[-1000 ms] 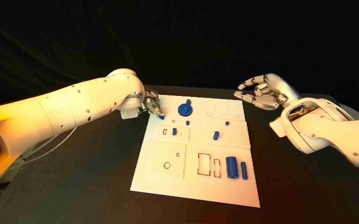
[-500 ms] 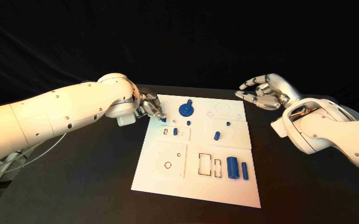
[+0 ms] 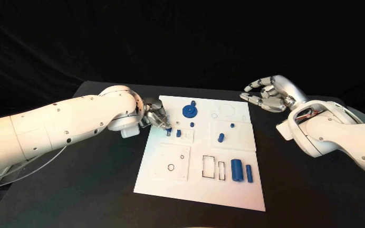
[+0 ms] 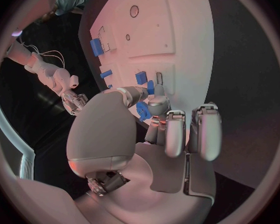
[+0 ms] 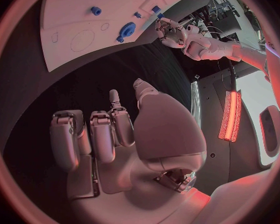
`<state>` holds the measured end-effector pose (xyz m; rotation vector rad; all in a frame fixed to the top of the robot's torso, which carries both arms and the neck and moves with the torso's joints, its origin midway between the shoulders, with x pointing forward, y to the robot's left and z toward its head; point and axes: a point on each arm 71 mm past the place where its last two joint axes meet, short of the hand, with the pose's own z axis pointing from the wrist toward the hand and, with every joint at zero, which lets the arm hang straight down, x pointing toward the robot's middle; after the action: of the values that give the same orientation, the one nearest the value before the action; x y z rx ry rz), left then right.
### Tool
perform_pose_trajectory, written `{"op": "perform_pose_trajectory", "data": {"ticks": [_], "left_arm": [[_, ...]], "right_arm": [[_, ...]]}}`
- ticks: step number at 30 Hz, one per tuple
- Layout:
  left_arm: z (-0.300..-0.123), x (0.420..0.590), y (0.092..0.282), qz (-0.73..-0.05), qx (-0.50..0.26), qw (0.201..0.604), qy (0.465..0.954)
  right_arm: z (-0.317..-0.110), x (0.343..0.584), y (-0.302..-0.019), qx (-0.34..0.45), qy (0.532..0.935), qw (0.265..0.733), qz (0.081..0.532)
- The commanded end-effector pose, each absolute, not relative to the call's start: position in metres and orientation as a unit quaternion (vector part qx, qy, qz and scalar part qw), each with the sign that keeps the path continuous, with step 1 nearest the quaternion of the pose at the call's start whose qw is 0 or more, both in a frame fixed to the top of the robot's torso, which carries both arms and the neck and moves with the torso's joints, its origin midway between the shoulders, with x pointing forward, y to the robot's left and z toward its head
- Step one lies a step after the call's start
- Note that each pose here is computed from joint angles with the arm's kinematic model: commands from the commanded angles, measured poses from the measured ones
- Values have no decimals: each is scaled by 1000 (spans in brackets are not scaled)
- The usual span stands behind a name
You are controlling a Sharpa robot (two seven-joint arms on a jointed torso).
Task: Assemble the parts on the task board
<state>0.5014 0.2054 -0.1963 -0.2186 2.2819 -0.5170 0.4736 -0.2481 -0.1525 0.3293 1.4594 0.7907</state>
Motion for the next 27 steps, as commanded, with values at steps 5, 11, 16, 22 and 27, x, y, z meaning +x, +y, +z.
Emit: {"op": "perform_pose_trajectory", "data": {"ticks": [5, 11, 16, 22, 27], "left_arm": [[-198, 500, 201, -197, -56, 401, 893], [-200, 499, 201, -184, -46, 400, 896], [-201, 500, 201, -176, -44, 400, 898], [-203, 500, 202, -168, -40, 395, 902], [-204, 500, 202, -163, -35, 389, 906]], "right_arm": [[-153, 473, -247, 142, 645, 663, 352], [-153, 473, -247, 142, 645, 663, 353], [-153, 473, -247, 142, 645, 663, 352], [-153, 473, -247, 142, 645, 663, 352], [-154, 473, -247, 142, 645, 663, 352]]}}
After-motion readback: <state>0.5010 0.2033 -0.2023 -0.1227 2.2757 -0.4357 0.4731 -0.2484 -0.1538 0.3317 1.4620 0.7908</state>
